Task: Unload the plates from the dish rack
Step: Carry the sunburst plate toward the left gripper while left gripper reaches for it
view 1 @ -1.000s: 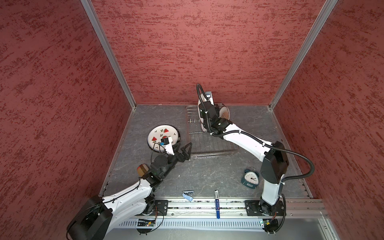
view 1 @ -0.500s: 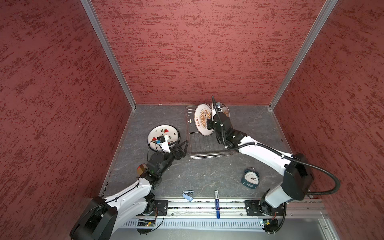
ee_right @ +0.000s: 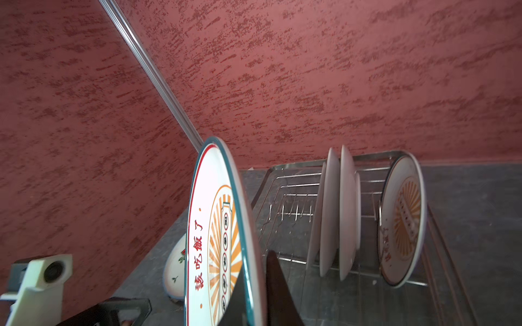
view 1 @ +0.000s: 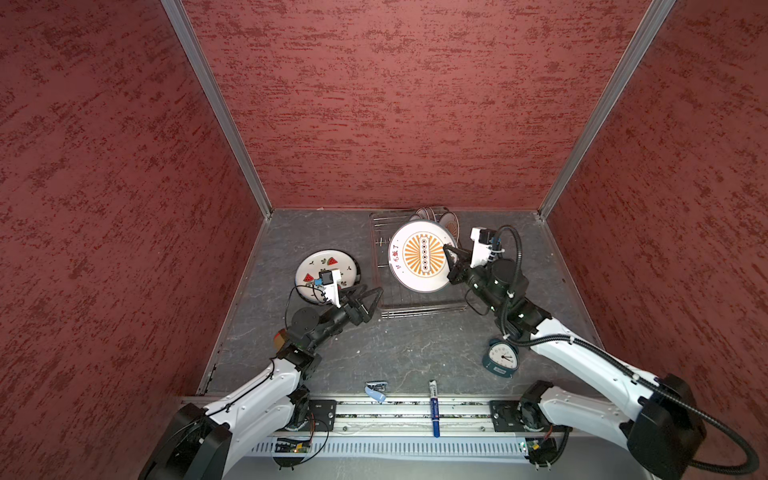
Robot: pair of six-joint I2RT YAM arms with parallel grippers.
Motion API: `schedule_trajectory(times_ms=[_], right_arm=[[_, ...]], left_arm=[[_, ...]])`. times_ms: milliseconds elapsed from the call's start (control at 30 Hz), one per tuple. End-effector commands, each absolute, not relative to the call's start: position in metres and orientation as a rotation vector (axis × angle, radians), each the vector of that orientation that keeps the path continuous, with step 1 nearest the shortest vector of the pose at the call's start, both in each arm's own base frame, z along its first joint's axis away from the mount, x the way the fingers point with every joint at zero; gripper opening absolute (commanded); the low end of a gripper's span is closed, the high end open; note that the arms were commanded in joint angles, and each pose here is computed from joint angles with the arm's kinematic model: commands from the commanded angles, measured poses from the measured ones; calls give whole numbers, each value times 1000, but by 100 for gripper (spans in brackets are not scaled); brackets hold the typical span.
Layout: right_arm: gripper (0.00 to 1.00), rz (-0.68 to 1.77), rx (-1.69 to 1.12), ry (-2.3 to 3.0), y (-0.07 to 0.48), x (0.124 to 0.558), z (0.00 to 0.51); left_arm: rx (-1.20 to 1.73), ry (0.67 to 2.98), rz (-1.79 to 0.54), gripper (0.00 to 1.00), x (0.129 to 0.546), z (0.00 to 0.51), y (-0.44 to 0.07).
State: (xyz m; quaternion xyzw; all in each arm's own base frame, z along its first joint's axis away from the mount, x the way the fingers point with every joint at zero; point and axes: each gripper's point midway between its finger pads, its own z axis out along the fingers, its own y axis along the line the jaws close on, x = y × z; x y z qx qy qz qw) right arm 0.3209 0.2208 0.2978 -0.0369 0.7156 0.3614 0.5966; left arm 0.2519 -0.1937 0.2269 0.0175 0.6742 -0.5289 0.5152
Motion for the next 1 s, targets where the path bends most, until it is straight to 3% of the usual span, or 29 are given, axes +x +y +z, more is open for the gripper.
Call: schedule_trajectory(times_ms=[0,200,267,333,400,633,767,933,967], right_arm=[[0,1152,-101,1479,234,290,339],[0,1237,-66,1489,237,287,310],[0,1268,-74,1483,241,286,306],[0,1295,-93,1490,247,287,304],[0,1312,-104,1490,251,288,302],[0,1347,-121,1525,262,292,288],[0,1372,-135,1539,267,292,281],[1,1377,-162,1573,275,292,269],[1,1380,-174,1584,278,292,267]], left_arm=[[59,1659,-1310,99,245,223,-198],[66,1729,-1286,94,241,213,-205],[76,1753,-1284,83,240,212,-209],[75,1778,-1289,63,240,209,-212],[71,1790,-1295,51,240,207,-213],[39,1803,-1273,40,242,204,-212],[5,1803,-1279,23,246,202,-212],[-26,1817,-1277,20,248,198,-214],[-37,1815,-1274,15,248,198,-214]])
